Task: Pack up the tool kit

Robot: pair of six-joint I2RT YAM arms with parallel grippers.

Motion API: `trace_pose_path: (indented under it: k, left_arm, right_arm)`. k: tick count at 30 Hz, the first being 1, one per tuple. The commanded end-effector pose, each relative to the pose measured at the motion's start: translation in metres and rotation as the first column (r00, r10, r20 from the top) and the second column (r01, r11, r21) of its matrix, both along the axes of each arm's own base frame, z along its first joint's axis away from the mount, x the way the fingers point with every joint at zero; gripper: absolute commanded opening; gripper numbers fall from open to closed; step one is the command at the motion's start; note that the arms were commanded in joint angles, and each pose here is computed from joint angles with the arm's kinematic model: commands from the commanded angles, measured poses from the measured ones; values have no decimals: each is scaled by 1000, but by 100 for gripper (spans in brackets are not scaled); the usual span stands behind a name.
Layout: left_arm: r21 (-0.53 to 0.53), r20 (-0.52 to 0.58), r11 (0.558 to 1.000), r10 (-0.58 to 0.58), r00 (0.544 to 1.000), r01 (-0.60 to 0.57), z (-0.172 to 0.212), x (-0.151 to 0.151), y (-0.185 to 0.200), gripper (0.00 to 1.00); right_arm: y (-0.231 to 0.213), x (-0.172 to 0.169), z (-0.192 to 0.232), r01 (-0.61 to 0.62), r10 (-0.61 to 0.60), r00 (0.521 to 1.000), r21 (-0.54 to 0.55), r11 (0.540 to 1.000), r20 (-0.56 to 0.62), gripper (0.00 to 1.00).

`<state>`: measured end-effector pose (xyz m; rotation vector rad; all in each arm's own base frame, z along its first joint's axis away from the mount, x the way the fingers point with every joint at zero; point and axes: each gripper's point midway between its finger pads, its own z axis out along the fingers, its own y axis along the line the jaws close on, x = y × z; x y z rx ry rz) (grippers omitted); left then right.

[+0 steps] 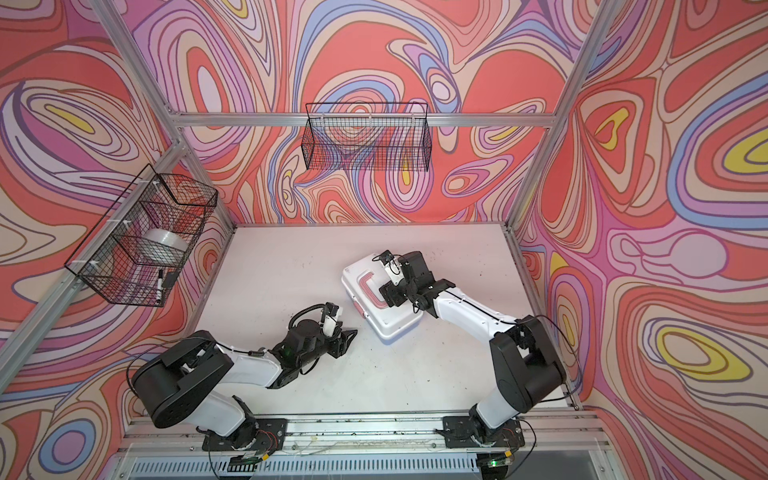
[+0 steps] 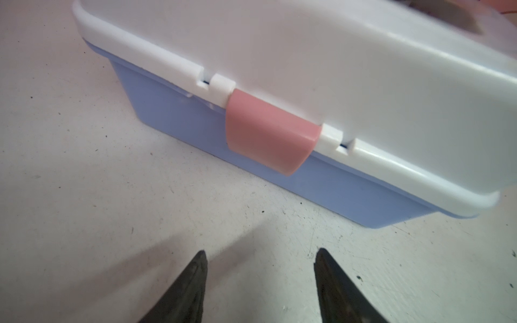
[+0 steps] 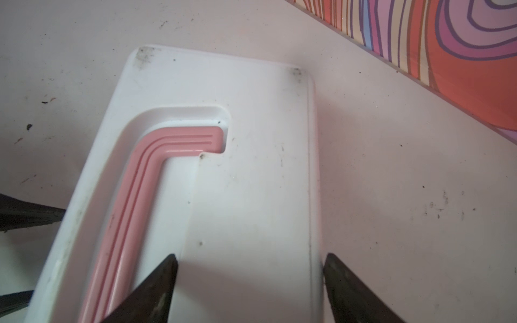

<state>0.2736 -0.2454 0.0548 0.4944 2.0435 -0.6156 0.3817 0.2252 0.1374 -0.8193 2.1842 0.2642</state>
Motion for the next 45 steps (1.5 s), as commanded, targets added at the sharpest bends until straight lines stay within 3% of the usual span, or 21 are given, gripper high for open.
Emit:
trace_pose_path:
  k: [1, 10, 21, 26, 32, 39, 45]
  left_arm:
    - [-4, 31, 1000, -22, 999, 22, 7, -1, -2, 61]
    - [-3, 52, 1000, -26, 998, 26, 4, 2, -5, 61]
    - [-69, 116, 997, -26, 993, 34, 5, 5, -10, 62]
    - [-45, 113, 999, -22, 993, 27, 5, 7, -11, 63]
    - [-27, 112, 999, -35, 993, 39, 8, 8, -13, 63]
    - [-30, 105, 999, -38, 994, 42, 6, 11, -17, 63]
    - [-31, 97, 998, -49, 994, 52, 4, 12, -22, 63]
  right_arm:
    - [-18, -24, -55, -31, 11, 984, -110, 993, -176, 82]
    - [-14, -38, -88, -172, 131, 959, -152, 973, -249, 71]
    - [3, -62, -94, -279, 236, 932, -131, 951, -274, 67]
    - [-12, -46, -94, -181, 128, 962, -212, 960, -242, 73]
    - [-14, -26, -59, -75, 59, 985, -97, 992, -161, 86]
    - [-26, -16, -54, -27, 10, 987, -110, 994, -160, 86]
    - [-22, -20, -66, -86, 63, 975, -99, 991, -213, 85]
